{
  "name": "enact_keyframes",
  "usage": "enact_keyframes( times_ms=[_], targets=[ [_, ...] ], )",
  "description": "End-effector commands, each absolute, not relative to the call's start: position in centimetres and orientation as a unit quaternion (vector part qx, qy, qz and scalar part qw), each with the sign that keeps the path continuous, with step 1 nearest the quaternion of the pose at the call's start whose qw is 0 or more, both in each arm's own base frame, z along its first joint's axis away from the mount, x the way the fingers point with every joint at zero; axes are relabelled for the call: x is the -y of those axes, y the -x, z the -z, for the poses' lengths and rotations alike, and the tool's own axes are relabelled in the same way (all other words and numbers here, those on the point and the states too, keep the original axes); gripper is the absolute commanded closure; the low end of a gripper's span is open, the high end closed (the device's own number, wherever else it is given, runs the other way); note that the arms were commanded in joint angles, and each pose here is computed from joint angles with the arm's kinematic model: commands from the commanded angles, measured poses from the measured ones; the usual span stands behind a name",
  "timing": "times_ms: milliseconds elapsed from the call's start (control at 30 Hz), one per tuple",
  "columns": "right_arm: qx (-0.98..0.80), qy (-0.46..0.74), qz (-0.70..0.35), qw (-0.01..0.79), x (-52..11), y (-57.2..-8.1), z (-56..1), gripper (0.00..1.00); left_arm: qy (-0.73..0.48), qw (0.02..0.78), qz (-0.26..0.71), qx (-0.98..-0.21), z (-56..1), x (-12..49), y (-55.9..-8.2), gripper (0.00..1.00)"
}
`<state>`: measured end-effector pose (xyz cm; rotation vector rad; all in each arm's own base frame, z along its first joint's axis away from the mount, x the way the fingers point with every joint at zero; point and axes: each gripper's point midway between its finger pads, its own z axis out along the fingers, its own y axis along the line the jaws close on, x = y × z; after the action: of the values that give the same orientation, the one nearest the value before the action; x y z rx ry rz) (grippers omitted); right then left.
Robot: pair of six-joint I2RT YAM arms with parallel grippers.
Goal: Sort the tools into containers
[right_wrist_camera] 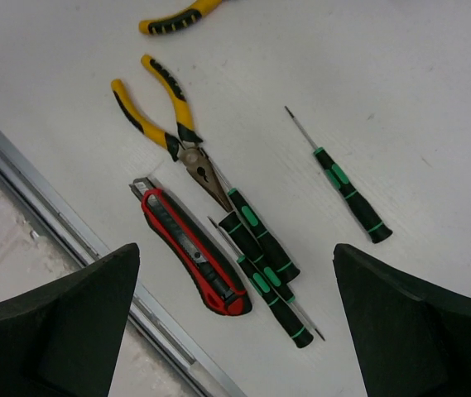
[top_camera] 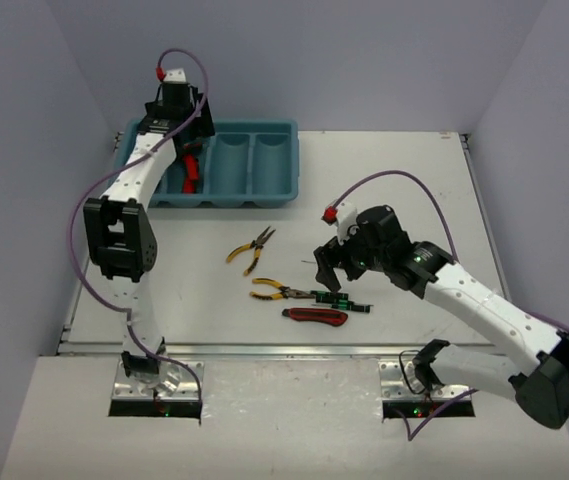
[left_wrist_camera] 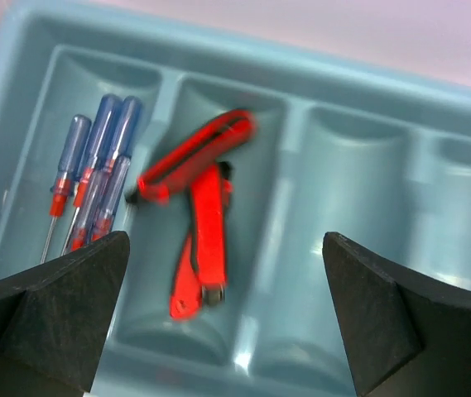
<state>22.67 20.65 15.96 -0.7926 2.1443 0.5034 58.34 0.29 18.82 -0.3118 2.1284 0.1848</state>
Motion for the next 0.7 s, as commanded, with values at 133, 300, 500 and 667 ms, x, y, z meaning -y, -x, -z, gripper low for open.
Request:
enact_keyframes(
  times_ms=[133, 300, 500, 667],
  targets=[
    [-0.853, 0.403, -0.149, 0.297, -22.9, -21.7, -11.6, 0.01, 0.143, 0.644, 0.093, -0.745, -41.5, 3.8, -45.8, 0.0],
    [-0.843, 0.437, -0.149, 0.278, -23.8, -20.8, -9.6, 0.13, 0.141, 0.662, 0.198, -0.709, -40.1, 5.8, -37.0, 0.0],
    [-0.802, 0.546, -0.128, 0.206, -24.4, -17.5, -6.5, 0.3, 0.098, 0.647, 0.242, -0.716, -36.3, 7.4, -31.0, 0.0],
    [-0.782, 0.587, -0.102, 0.184, -25.6, -16.8, -4.0, 0.37, 0.06, 0.641, 0.254, -0.722, -35.8, 8.2, -28.5, 0.0]
  ],
)
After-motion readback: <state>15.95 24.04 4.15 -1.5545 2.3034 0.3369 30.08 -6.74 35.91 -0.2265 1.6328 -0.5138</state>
